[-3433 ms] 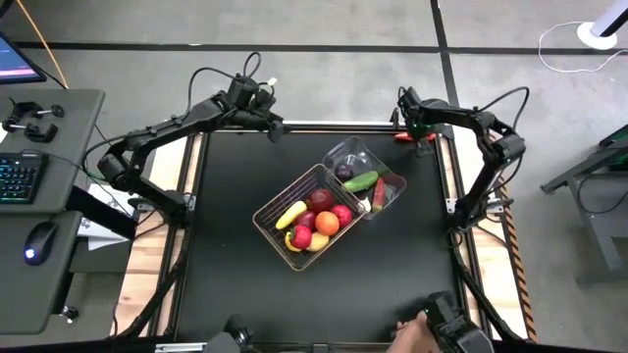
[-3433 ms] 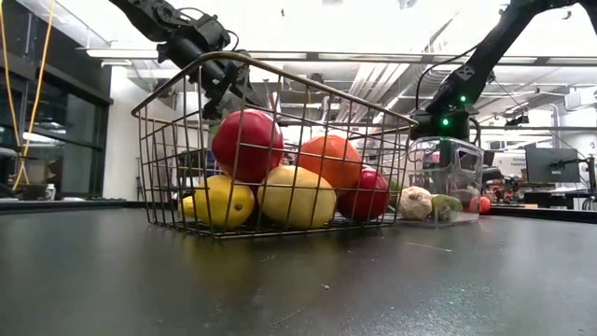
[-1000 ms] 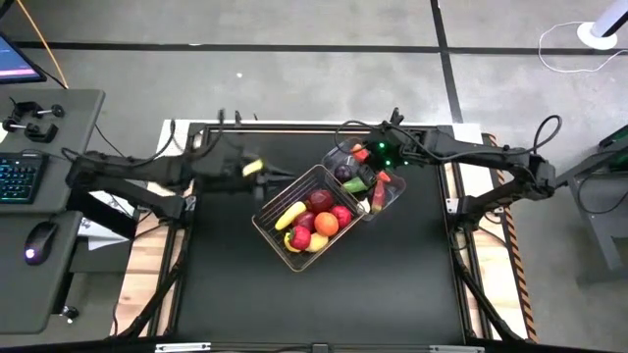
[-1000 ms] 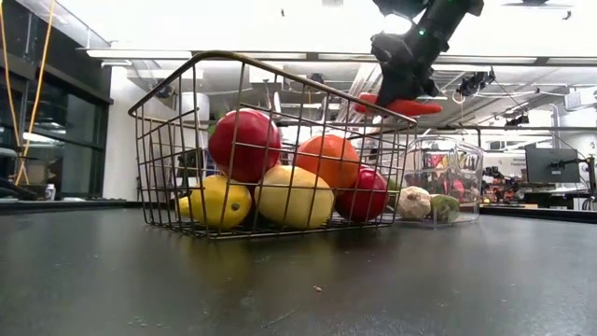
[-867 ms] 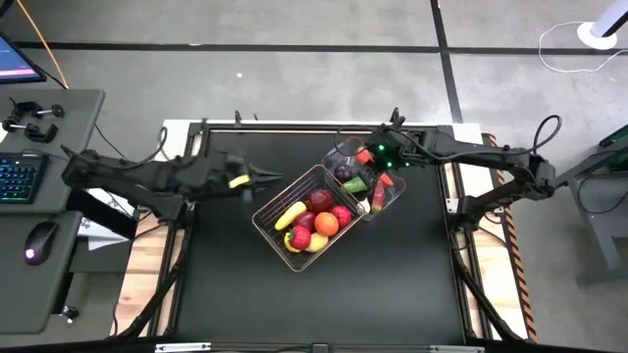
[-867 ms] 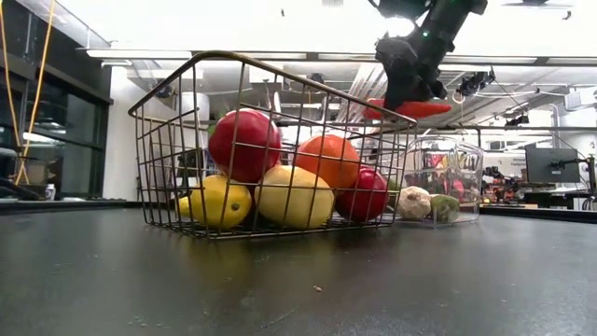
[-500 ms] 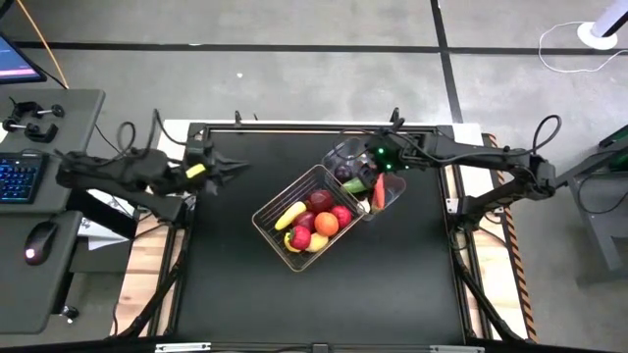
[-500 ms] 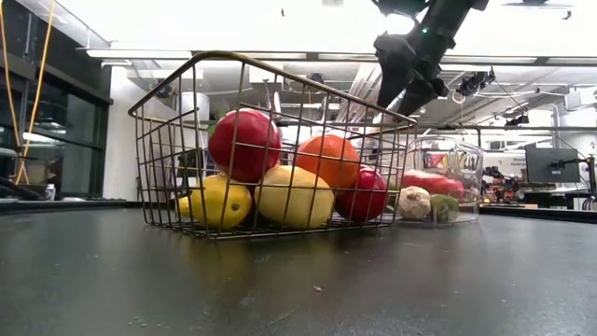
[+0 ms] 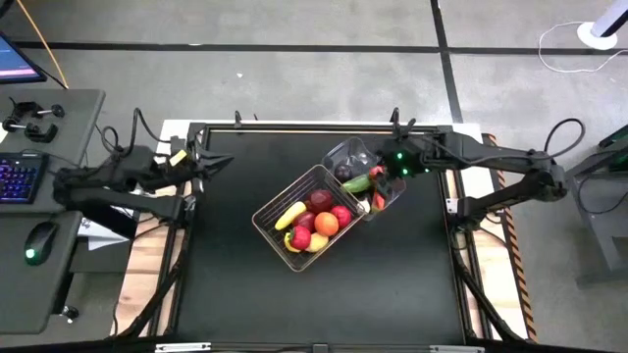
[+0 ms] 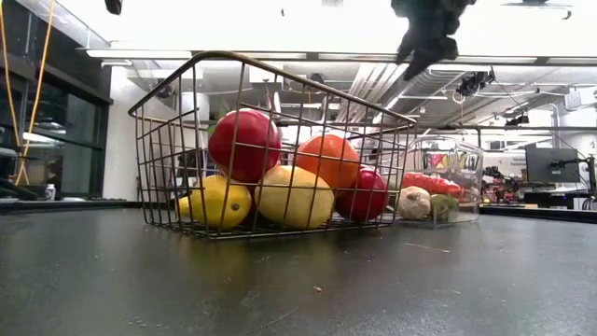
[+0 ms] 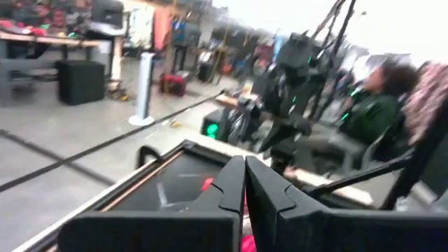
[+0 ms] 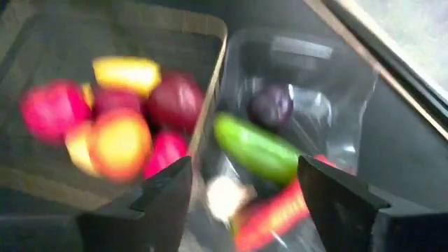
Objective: Sort produce into baskets
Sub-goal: Return to Home Position
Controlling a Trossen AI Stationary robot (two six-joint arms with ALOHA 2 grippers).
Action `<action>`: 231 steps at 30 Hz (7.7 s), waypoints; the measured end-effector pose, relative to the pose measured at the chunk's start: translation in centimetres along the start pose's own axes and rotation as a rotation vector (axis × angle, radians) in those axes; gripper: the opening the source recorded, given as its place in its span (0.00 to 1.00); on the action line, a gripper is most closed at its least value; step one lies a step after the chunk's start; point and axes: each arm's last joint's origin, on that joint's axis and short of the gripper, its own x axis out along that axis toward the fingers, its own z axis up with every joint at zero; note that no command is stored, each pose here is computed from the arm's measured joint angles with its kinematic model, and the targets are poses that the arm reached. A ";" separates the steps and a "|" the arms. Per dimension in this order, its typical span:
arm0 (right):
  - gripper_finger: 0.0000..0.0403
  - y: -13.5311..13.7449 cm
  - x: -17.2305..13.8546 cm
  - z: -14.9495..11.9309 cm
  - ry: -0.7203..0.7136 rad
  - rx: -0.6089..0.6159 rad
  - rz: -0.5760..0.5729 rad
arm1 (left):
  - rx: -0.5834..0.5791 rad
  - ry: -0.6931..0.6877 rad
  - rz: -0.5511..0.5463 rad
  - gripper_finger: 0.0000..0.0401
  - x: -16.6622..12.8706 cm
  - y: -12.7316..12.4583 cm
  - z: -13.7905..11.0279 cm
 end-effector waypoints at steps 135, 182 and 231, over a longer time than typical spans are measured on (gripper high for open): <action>0.00 -4.9 5.2 -21.5 -0.860 -0.208 0.533 | -0.265 0.006 -0.131 0.00 -0.6 4.4 -17.8; 0.00 -4.9 5.2 -21.5 -0.859 -0.208 0.533 | -0.265 0.006 -0.131 0.00 -0.6 4.4 -17.7; 0.00 -4.9 5.2 -21.5 -0.859 -0.208 0.533 | -0.265 0.006 -0.131 0.00 -0.6 4.4 -17.8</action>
